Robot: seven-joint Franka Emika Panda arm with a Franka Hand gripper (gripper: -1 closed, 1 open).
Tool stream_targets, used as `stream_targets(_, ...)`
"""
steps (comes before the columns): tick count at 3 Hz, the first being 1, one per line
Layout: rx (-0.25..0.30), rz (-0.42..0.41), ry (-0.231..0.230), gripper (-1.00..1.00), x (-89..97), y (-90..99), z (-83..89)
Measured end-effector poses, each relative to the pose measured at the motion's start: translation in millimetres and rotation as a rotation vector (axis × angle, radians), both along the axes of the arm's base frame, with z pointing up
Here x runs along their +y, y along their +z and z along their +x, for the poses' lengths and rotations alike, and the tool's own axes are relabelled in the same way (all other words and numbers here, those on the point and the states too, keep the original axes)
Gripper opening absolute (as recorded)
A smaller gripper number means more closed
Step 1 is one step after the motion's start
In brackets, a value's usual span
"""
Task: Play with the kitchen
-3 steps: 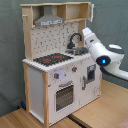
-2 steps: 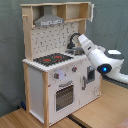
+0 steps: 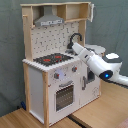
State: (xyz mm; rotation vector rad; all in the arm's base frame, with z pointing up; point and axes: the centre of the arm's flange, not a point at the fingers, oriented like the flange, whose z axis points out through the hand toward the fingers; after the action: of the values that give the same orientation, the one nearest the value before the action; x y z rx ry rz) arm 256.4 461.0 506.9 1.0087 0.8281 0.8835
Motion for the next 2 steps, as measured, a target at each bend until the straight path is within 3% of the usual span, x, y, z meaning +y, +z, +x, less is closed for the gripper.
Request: stream_targets(2,0.078,-0.192,0.131,1.00,22.9,-30.9,2.5)
